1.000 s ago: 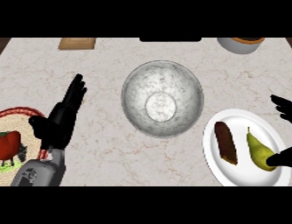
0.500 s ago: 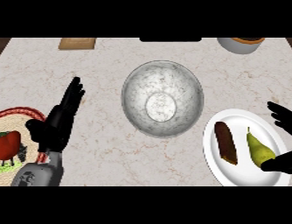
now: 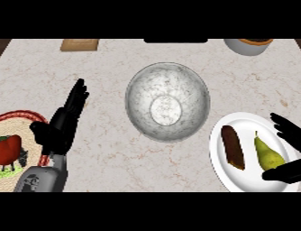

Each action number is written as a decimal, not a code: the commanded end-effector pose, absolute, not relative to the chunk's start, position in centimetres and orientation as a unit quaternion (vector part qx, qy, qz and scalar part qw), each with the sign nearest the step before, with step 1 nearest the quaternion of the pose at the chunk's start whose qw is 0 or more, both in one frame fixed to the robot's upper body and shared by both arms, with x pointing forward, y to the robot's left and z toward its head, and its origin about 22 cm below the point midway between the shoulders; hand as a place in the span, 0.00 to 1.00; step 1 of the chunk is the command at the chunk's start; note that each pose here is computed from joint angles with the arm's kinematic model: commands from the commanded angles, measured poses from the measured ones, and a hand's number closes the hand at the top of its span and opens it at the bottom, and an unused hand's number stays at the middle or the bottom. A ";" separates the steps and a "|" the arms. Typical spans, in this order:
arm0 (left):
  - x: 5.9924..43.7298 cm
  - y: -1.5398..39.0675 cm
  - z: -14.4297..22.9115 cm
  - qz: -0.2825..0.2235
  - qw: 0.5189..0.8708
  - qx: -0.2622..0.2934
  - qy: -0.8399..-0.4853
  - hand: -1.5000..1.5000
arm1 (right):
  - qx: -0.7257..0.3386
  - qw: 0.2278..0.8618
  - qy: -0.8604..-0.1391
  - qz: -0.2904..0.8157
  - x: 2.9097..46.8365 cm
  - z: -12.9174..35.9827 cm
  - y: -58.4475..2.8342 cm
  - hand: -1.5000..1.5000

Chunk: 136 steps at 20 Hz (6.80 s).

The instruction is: Pick the pear from the plate and place it in the bowl

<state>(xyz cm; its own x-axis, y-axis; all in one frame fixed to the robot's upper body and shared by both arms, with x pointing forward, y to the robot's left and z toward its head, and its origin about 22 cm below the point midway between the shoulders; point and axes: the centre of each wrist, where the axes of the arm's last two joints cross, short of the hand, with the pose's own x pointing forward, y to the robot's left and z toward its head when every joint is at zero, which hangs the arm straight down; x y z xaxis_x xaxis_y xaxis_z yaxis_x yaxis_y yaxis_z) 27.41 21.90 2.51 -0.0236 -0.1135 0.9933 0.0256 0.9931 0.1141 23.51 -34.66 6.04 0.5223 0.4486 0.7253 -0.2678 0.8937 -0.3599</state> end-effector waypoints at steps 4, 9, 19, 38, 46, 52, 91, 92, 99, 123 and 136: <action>27.3 21.5 1.4 -0.056 0.698 0.036 -0.712 0.50 | -0.134 0.868 -0.423 0.223 23.6 3.8 -34.8 0.00; 27.5 21.8 1.5 -0.047 0.699 0.025 -0.714 0.50 | -0.170 0.862 -0.393 0.273 23.6 2.2 -36.0 0.00; 27.2 20.5 3.5 -0.052 0.697 0.029 -0.715 0.50 | -0.116 0.829 -0.409 0.363 23.9 -0.4 -32.2 1.00; 27.5 20.7 2.9 -0.075 0.702 0.007 -0.708 0.50 | -0.101 0.669 -0.689 0.260 24.2 7.5 -11.2 1.00; 27.7 20.2 2.7 -0.074 0.700 0.017 -0.710 0.50 | -0.169 0.537 -0.801 0.201 21.2 11.2 -3.8 1.00; 28.4 20.6 3.3 -0.073 0.699 0.020 -0.712 0.50 | -0.247 0.510 -0.802 0.190 21.6 13.8 -0.3 1.00; 27.8 22.4 3.2 -0.048 0.697 0.027 -0.715 0.50 | -0.553 0.570 -0.571 0.208 35.8 15.6 0.3 1.00; 27.0 21.4 3.1 -0.052 0.706 0.024 -0.706 0.50 | -0.541 0.576 -0.580 0.198 35.7 16.0 -1.0 1.00; 28.8 22.0 3.3 -0.050 0.698 0.035 -0.713 0.50 | -0.458 0.666 -0.560 0.186 35.9 11.5 -5.4 0.00; 27.9 22.1 3.8 -0.048 0.695 0.026 -0.717 0.50 | -0.298 0.629 -0.718 -0.028 28.4 14.9 -11.0 0.00; 27.7 22.1 3.2 -0.050 0.700 0.027 -0.712 0.50 | -0.218 0.633 -0.743 -0.011 20.8 11.9 -14.8 0.00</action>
